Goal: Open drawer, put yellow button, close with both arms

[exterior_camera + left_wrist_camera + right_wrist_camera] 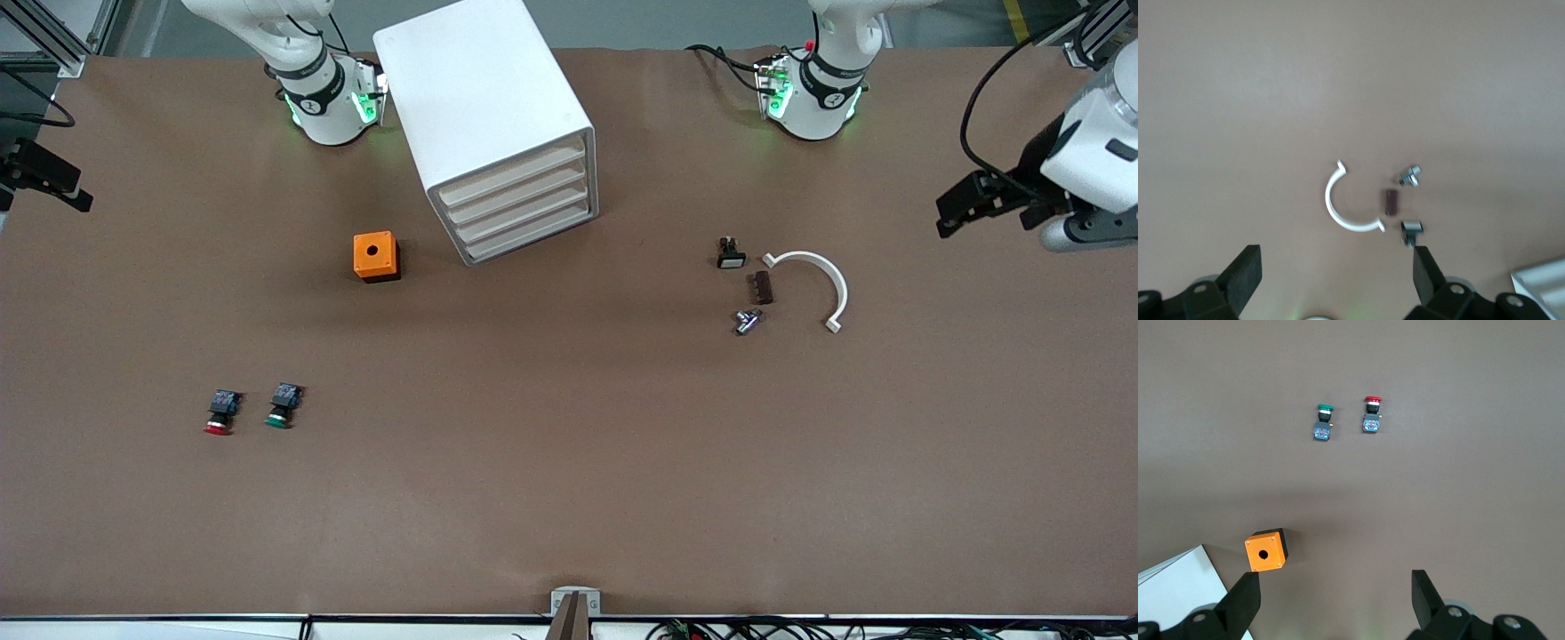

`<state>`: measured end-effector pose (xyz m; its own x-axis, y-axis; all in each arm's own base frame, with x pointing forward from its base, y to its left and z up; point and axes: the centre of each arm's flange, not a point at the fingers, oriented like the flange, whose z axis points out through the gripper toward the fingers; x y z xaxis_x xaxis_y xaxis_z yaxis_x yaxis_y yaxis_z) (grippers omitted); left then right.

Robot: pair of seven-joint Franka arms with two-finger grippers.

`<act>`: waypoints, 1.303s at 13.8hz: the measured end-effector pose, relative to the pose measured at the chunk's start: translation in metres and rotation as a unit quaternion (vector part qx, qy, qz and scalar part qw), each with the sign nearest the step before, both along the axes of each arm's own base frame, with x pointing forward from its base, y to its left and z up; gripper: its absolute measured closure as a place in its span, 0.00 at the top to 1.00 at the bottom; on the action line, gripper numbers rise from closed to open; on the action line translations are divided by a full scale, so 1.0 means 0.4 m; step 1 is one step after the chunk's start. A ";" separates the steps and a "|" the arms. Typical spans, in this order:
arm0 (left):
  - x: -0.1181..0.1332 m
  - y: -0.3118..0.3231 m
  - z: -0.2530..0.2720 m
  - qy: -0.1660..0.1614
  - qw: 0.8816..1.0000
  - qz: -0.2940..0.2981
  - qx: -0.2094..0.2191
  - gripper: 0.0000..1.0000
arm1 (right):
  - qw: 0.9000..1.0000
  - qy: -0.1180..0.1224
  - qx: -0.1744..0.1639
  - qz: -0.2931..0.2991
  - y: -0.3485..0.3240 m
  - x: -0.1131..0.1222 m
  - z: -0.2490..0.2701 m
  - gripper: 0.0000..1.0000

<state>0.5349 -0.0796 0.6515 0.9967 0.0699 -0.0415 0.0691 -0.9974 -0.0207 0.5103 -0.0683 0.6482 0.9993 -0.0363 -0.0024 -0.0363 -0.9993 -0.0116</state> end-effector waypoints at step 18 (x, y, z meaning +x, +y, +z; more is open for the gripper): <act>-0.114 0.050 0.002 0.015 0.999 -0.032 0.002 1.00 | 1.000 0.002 0.008 0.000 0.005 0.000 -0.005 1.00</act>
<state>0.4893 -0.0597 0.6523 0.9974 0.0058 -0.0718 0.0039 -0.9997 -0.0255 0.5104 -0.0664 0.6461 0.9994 -0.0354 -0.0060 -0.0355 -0.9990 -0.0282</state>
